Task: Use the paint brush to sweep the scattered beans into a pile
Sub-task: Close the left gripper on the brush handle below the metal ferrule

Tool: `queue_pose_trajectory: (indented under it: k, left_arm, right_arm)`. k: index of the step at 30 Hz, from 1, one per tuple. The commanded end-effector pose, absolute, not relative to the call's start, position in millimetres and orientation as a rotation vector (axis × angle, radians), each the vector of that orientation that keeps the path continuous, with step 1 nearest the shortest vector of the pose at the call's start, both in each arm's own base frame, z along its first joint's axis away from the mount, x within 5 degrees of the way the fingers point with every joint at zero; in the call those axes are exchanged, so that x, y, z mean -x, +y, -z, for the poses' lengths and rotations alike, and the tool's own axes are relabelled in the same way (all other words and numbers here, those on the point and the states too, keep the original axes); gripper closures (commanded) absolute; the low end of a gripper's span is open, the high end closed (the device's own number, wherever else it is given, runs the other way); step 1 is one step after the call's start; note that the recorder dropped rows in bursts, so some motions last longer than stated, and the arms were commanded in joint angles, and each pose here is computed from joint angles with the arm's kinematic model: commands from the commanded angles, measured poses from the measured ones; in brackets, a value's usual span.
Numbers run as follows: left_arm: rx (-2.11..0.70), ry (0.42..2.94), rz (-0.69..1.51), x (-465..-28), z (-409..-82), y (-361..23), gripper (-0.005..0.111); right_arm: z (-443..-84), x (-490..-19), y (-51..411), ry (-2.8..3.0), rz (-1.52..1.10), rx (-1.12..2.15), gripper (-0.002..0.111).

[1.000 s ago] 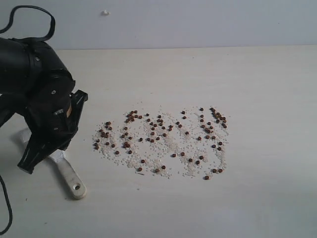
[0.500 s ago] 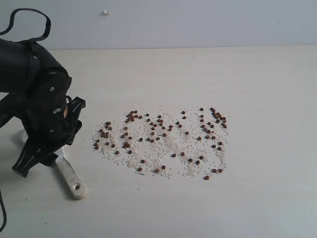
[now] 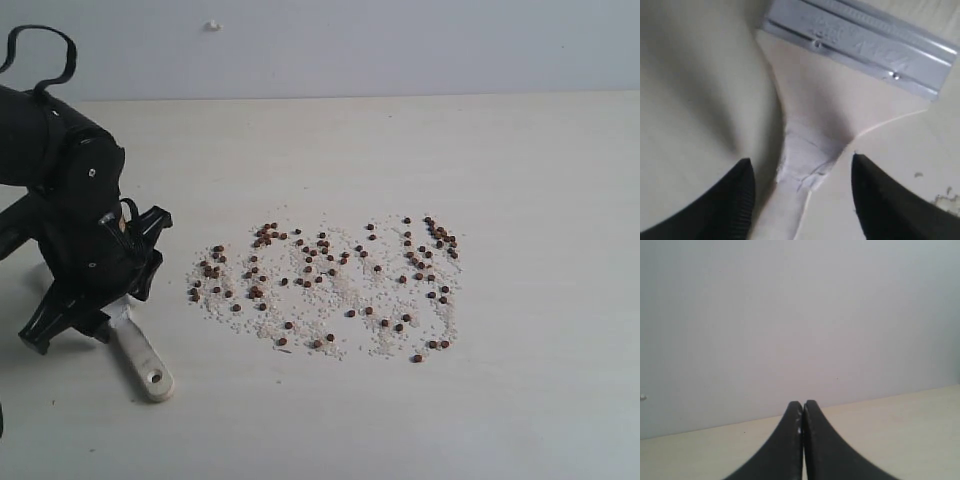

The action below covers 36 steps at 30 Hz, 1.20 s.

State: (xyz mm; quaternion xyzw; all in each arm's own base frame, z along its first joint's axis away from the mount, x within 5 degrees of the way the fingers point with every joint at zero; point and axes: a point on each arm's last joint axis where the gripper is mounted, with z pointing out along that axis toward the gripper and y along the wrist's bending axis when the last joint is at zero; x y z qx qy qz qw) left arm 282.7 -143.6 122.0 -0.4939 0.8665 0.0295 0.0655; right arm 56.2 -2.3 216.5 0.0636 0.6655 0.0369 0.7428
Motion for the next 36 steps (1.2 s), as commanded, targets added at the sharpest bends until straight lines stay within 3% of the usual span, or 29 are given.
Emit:
queue_pose_trajectory:
  k: [1,11,19,25,30,36]
  left_arm:
    - [1.488,2.633,-0.090,-285.1,-112.1,-145.3,0.052]
    - [1.476,2.635,-0.076,-290.2,-111.5,-138.2,0.047]
    - [1.414,2.662,-0.037,-294.1,-111.3,-136.4,0.050]
    - [1.421,2.699,-0.036,-292.3,-105.8,-138.6,0.072]
    - [1.417,2.712,-0.056,-291.9,-101.4,-138.4,0.105]
    - [1.459,2.712,-0.035,-290.8,-101.4,-140.3,0.107]
  right_arm:
    - [-215.5,-55.9,-2.3,1.452,-0.074,-0.134,0.108]
    - [-215.5,-55.9,-2.3,1.452,-0.074,-0.134,0.108]
    - [-215.5,-55.9,-2.3,1.452,-0.077,-0.138,0.108]
    - [-215.5,-55.9,-2.3,1.452,-0.077,-0.138,0.108]
    - [-215.5,-55.9,-2.3,1.452,-0.077,-0.138,0.108]
    - [-215.5,-55.9,-2.3,1.452,-0.074,-0.135,0.108]
